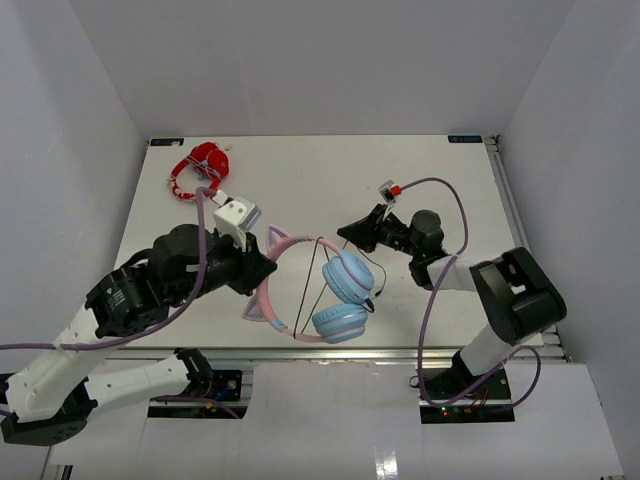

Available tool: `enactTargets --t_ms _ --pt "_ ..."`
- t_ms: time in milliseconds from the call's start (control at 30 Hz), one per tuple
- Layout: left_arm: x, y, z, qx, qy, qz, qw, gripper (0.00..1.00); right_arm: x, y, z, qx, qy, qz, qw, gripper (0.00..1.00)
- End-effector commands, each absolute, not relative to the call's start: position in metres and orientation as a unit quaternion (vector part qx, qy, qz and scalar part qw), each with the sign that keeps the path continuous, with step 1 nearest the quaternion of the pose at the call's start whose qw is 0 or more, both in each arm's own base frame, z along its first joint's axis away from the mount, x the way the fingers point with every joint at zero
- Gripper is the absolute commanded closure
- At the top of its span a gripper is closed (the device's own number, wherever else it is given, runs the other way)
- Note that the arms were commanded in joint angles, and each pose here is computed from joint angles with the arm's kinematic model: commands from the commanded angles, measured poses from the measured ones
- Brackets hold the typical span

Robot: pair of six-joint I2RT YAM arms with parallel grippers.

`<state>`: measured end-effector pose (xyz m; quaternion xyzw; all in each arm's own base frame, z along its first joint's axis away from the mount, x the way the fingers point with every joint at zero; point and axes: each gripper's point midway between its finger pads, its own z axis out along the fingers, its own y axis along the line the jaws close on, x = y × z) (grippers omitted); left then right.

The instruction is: Wrap the headphones

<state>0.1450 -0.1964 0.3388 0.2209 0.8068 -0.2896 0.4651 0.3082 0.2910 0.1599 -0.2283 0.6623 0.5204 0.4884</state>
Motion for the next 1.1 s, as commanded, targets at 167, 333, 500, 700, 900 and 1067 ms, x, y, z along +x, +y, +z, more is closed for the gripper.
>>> enactTargets --t_ms 167,333,500,700,900,1067 --pt "0.135 -0.201 0.261 0.308 0.844 -0.23 0.375 1.0 0.333 0.247 0.231 -0.247 0.711 0.376 0.54 0.92" --pt "0.154 -0.193 0.233 0.296 0.868 -0.156 0.366 1.0 0.321 0.243 0.262 -0.276 0.711 0.366 0.534 0.92" --pt "0.175 -0.185 0.212 0.278 0.89 -0.074 0.354 1.0 0.294 0.247 0.286 -0.309 0.686 0.397 0.526 0.92" --pt "0.197 -0.188 0.197 0.261 0.899 -0.011 0.352 1.0 0.277 0.251 0.297 -0.322 0.672 0.412 0.524 0.92" --pt "0.214 -0.198 0.196 0.245 0.894 -0.002 0.375 1.0 0.266 0.261 0.297 -0.329 0.668 0.422 0.516 0.92" --pt "0.216 -0.199 0.191 0.248 0.891 -0.002 0.379 1.0 0.268 0.266 0.303 -0.326 0.666 0.418 0.524 0.92"
